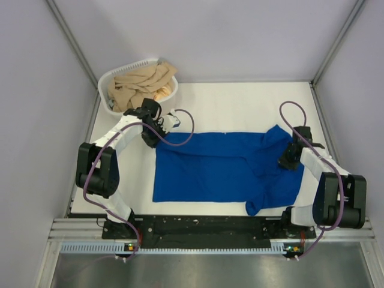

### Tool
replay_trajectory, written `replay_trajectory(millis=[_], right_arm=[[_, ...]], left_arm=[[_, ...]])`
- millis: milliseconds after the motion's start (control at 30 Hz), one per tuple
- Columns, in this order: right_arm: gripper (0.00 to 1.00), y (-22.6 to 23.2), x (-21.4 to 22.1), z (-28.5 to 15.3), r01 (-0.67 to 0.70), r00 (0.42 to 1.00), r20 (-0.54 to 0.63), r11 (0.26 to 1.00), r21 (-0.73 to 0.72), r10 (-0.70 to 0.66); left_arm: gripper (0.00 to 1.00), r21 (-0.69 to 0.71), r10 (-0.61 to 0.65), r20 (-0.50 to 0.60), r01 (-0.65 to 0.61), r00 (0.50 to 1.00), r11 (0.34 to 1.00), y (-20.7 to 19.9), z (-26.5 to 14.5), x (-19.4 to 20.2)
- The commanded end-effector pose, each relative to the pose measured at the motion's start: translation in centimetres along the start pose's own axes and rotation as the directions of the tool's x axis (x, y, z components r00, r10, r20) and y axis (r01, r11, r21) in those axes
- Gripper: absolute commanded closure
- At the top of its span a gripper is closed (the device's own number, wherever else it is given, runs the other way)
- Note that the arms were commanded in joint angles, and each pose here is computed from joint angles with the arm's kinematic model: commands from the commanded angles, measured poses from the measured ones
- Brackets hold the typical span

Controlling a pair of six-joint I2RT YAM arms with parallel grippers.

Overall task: Fold and stack the t-shirts
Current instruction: Fold the flattened tshirt in 1/3 of the way

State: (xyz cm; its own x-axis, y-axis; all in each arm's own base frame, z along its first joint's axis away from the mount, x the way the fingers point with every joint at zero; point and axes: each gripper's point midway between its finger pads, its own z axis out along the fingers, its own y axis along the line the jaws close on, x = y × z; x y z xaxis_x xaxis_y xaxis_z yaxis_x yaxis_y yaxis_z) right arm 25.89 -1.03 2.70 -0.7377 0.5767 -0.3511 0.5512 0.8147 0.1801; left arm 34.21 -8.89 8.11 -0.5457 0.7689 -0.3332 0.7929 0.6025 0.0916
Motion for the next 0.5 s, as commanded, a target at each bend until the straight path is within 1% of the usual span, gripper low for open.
replay_trajectory(millis=[0, 133, 267, 400, 467], right_arm=[[1.00, 0.5, -3.4, -1.3, 0.000, 0.993, 0.115, 1.000, 0.009, -0.001], [1.00, 1.7, -8.2, -3.6, 0.014, 0.975, 0.223, 1.000, -0.012, -0.011], [1.00, 3.2, -12.8, -6.8, 0.031, 0.946, 0.325, 0.999, -0.043, -0.016], [1.00, 3.7, -15.5, -9.8, 0.043, 0.920, 0.391, 0.997, -0.061, -0.016], [1.00, 3.7, -16.2, -11.2, 0.055, 0.911, 0.413, 0.997, -0.057, -0.027]], left_arm=[[1.00, -0.031, 0.019, 0.070, -0.017, 0.997, 0.999, 0.7, -2.4, -1.8], [1.00, -0.060, 0.029, 0.094, -0.023, 0.995, 0.998, 1.7, -3.4, -3.0], [1.00, -0.111, 0.032, 0.126, -0.018, 0.991, 0.994, 3.1, -4.4, -4.6], [1.00, -0.208, 0.031, 0.178, 0.007, 0.984, 0.978, 5.1, -6.4, -6.2], [1.00, -0.245, 0.037, 0.203, 0.014, 0.978, 0.969, 5.7, -7.5, -6.9]])
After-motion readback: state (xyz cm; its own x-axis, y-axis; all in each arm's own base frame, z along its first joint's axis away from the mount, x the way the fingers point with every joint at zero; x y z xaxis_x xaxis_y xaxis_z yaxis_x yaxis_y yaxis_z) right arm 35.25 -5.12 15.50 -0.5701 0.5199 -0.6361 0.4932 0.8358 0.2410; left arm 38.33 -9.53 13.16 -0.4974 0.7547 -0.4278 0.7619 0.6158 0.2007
